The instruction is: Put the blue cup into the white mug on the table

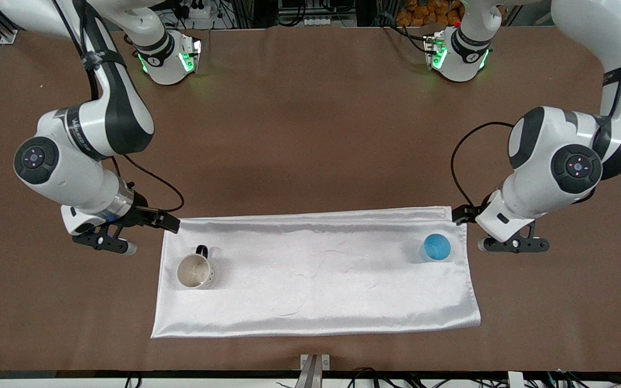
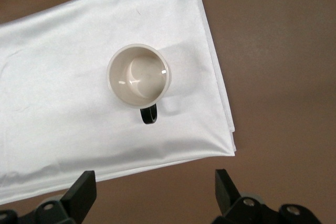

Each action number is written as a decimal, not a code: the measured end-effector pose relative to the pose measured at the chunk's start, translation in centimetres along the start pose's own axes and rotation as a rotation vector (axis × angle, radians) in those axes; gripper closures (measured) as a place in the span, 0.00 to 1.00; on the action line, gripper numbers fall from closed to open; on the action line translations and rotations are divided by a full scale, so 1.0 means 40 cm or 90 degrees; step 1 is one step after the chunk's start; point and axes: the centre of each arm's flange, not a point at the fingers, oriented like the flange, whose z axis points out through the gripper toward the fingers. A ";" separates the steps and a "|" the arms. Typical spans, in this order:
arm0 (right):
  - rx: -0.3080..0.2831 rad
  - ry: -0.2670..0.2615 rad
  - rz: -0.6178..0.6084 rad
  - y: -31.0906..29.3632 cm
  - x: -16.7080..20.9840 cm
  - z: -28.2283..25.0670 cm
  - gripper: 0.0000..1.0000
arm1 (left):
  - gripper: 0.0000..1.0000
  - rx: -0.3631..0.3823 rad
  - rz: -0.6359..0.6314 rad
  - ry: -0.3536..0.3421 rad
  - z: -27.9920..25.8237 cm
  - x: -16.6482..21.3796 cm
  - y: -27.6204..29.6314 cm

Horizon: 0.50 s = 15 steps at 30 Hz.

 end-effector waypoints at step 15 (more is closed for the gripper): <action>-0.024 0.042 -0.069 -0.094 0.005 0.274 0.00 | 0.00 -0.022 -0.008 0.005 0.222 0.056 -0.009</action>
